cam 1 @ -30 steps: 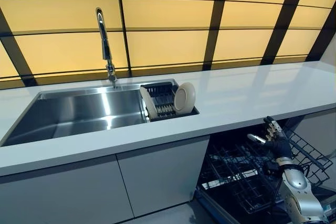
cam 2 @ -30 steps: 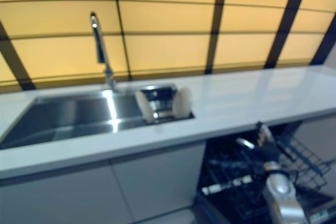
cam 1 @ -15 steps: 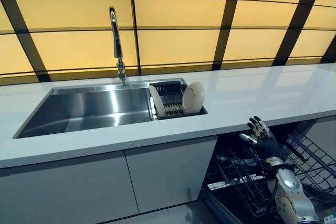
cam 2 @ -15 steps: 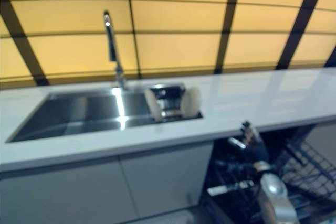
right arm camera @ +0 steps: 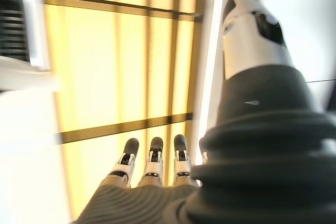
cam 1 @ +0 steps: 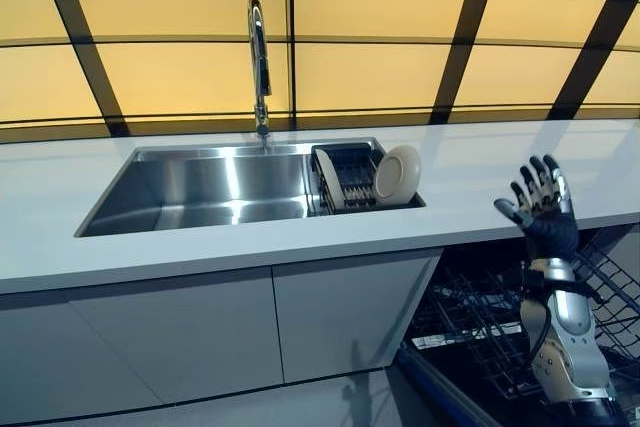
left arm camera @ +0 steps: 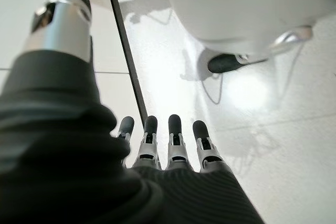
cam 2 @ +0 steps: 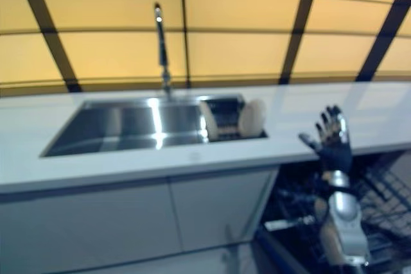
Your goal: Take plates into dishwasher
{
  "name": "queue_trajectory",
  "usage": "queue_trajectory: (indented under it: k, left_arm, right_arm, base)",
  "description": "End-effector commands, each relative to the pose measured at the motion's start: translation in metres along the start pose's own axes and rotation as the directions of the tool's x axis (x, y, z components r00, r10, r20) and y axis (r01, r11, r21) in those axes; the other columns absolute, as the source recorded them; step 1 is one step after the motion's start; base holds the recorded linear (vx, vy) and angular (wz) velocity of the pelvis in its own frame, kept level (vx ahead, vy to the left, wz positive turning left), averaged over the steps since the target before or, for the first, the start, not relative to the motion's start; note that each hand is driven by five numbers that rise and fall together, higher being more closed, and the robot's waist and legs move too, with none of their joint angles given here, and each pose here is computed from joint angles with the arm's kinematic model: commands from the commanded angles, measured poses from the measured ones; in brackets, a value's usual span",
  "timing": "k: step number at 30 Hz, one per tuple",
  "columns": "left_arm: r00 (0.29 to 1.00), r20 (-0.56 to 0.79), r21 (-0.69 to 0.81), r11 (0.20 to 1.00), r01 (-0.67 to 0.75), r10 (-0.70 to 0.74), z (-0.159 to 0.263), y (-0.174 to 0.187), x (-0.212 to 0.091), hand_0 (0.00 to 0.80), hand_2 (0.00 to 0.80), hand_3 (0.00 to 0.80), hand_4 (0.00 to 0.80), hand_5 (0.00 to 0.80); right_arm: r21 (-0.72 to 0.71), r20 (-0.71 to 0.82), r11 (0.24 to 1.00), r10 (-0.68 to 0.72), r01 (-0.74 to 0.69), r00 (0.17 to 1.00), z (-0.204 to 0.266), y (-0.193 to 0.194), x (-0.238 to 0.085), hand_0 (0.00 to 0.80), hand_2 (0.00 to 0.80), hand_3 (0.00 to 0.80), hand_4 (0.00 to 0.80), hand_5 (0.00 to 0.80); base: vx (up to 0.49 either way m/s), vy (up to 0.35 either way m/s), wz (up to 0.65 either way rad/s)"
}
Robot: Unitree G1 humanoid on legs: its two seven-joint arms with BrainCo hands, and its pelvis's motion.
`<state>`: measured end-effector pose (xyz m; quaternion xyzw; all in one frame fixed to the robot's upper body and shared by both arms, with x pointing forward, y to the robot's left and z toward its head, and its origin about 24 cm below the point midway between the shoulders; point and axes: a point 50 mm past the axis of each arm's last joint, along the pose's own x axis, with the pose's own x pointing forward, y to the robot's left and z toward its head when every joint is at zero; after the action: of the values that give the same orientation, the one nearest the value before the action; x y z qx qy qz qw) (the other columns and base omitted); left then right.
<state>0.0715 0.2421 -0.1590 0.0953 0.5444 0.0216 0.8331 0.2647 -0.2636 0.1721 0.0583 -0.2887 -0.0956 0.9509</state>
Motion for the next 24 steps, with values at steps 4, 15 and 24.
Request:
queue_trajectory:
  k: [4, 15, 24]
  left_arm:
    - [1.000, 0.019, 0.040, 0.999, -0.022, 0.021, 0.006, 0.011, 0.001, 0.000, 0.000, 0.000, 0.000, 0.000]
    - [1.000, -0.015, 0.092, 0.996, -0.015, 0.016, 0.000, 0.015, 0.000, 0.000, 0.000, 0.000, 0.000, 0.000]
    - [0.999, 0.031, 0.068, 0.998, -0.010, 0.008, 0.004, 0.018, -0.001, 0.000, 0.000, 0.000, 0.000, 0.000]
  right_arm:
    - [-0.031, 0.345, 0.999, 0.033, -0.024, 0.938, 0.071, 0.002, 0.036, 0.000, 0.000, 0.000, 0.000, 0.000]
    - [-0.072, 0.330, 0.994, 0.099, -0.080, 0.939, 0.081, 0.009, 0.048, 0.000, 0.000, 0.000, 0.000, 0.000]
    - [-0.021, 0.291, 0.991, 0.132, -0.131, 0.948, 0.070, 0.029, 0.050, 0.000, 0.000, 0.000, 0.000, 0.000]
  base:
    - [0.187, -0.045, 0.10]
    - [0.249, -0.125, 0.21]
    - [0.243, -0.190, 0.12]
